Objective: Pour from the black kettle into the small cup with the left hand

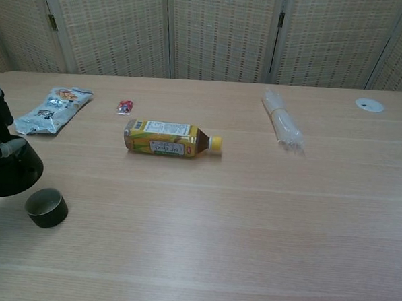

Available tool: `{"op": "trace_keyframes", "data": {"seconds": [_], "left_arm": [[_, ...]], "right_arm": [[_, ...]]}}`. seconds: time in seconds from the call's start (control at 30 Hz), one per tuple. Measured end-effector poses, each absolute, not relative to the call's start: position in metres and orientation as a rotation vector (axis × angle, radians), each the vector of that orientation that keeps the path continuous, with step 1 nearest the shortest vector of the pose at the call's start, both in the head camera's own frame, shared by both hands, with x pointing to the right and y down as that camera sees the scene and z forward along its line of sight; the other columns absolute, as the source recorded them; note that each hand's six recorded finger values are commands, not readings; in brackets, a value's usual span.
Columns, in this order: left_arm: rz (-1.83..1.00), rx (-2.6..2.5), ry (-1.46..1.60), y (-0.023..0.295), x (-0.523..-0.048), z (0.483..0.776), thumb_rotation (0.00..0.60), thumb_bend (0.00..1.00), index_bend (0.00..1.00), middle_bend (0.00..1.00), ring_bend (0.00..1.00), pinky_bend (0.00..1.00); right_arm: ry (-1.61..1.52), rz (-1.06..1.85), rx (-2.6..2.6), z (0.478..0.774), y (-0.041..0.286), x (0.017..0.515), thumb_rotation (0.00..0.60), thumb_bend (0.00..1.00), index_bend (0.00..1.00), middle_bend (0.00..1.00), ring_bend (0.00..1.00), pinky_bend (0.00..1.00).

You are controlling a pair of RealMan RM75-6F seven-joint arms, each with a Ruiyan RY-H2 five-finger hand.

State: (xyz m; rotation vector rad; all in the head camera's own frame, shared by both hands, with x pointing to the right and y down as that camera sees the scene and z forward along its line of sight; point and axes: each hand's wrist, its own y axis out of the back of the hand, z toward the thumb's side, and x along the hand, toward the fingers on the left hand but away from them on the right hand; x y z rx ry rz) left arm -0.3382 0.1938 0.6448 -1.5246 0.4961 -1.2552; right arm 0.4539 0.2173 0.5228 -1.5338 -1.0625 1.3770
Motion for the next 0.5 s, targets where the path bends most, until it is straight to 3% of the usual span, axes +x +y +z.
{"op": "trace_keyframes", "data": {"seconds": [0.2, 0.5], "left_arm": [[-1.246, -1.505, 0.488, 0.1962, -0.3345, 0.6441, 0.489, 0.47, 1.0, 1.0, 0.86, 0.5], [-1.239, -1.497, 0.481, 0.1994, -0.3306, 0.6431, 0.504, 0.47, 1.0, 1.0, 0.86, 0.5]], "right_arm": [[-1.065, 1.374, -1.536, 0.5223, 0.218, 0.4542, 0.6, 0.17, 0.22, 0.22, 0.31, 0.1], [-1.071, 1.375, -1.533, 0.5215, 0.2191, 0.4558, 0.6, 0.17, 0.22, 0.23, 0.31, 0.1]]}}
